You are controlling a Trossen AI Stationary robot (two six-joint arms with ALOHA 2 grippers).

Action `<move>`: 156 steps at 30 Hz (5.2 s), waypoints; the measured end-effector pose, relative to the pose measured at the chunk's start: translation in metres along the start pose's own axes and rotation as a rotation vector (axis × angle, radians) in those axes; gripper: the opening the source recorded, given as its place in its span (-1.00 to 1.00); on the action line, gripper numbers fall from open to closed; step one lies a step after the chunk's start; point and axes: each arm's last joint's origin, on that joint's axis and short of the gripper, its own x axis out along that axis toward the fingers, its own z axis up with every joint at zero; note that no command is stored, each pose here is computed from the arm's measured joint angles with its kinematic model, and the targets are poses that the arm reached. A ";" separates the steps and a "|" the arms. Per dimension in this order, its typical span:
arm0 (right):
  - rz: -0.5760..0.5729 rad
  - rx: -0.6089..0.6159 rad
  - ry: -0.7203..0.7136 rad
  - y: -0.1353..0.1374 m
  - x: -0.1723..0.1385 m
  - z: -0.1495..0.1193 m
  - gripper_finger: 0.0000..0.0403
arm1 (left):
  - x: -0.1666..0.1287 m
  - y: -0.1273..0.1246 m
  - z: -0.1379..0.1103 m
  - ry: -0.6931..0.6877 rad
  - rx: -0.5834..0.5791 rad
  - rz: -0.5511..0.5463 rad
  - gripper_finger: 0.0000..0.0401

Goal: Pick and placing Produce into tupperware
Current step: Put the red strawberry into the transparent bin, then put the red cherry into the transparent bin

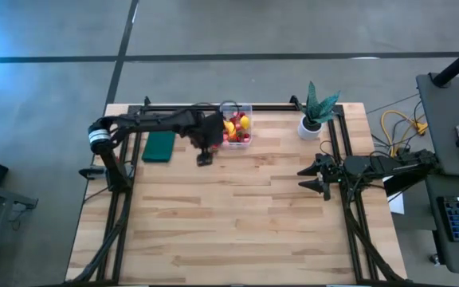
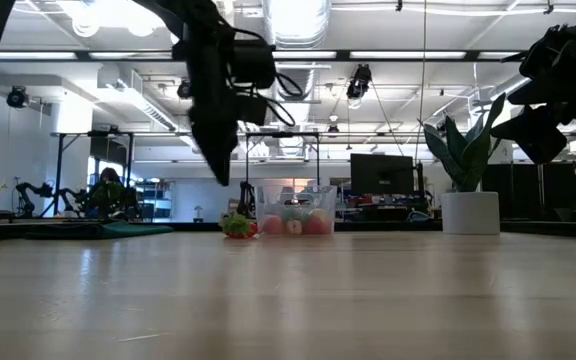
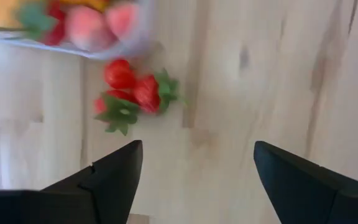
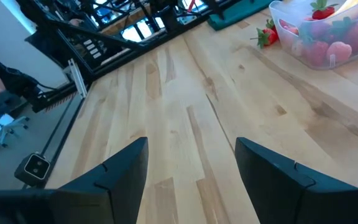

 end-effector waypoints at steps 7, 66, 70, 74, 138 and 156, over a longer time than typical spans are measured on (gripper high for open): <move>0.000 0.000 0.000 0.000 0.000 0.000 0.16 | 0.024 -0.012 -0.007 -0.004 0.109 0.097 0.45; 0.000 0.000 0.000 0.000 0.000 0.000 0.16 | 0.070 0.057 -0.012 -0.066 0.126 0.041 -0.06; 0.000 0.000 0.000 0.000 0.000 0.000 0.16 | 0.079 0.057 -0.012 -0.031 0.124 0.027 -0.06; 0.000 0.000 0.000 0.000 0.000 0.000 0.16 | 0.078 0.058 -0.010 -0.037 0.124 0.027 -0.06; 0.000 0.000 0.001 0.000 0.000 0.000 0.16 | -0.017 0.067 0.036 -0.100 -0.383 0.095 0.29; 0.000 0.000 0.001 0.000 0.000 0.000 0.16 | 0.021 0.047 0.015 -0.040 -0.930 0.017 0.30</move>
